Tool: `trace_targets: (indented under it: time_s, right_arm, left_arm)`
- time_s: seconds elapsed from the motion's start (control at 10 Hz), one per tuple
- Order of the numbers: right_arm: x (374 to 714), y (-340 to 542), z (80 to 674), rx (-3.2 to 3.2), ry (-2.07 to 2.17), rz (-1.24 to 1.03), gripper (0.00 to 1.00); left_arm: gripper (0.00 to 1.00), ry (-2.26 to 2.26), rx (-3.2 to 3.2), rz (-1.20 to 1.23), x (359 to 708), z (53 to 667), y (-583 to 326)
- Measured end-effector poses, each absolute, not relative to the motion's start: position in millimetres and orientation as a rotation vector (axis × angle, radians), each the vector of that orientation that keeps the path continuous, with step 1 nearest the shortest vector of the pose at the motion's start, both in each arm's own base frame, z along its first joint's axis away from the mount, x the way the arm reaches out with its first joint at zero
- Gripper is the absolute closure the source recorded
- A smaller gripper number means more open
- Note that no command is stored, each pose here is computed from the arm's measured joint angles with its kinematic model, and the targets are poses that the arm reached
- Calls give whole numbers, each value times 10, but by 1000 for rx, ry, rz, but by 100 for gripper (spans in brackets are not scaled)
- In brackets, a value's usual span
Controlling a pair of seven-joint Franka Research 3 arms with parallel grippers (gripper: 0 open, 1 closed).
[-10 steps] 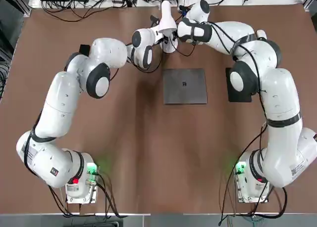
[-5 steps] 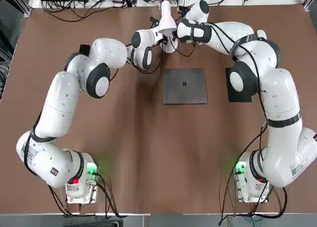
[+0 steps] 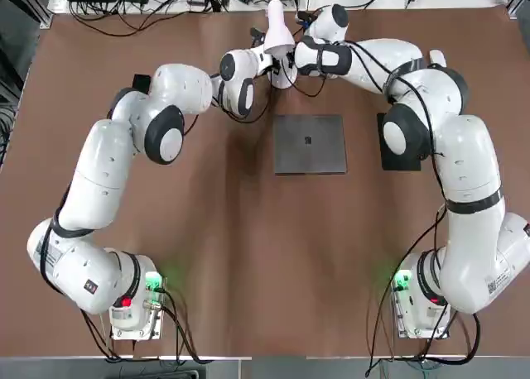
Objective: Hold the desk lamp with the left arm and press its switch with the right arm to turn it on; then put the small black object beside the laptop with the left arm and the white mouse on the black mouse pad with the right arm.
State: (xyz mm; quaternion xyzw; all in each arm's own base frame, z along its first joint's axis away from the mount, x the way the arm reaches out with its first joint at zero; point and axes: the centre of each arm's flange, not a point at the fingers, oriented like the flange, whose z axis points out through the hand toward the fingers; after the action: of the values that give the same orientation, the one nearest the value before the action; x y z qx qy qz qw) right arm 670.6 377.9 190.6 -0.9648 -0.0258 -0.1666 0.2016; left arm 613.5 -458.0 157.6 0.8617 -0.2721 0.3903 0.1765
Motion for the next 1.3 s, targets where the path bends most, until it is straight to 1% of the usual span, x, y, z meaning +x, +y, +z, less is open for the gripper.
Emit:
trace_targets:
  time_s: [0.9, 1.3]
  right_arm:
    - [6582, 3991, 1916, -2697, -127, -506, 99]
    - [6608, 3977, 1943, -2702, -141, -492, 99]
  left_arm:
    - [85, -760, 2446, 1128, 6159, 1564, -4488]
    - [85, -760, 2444, 1127, 6154, 1567, -4497]
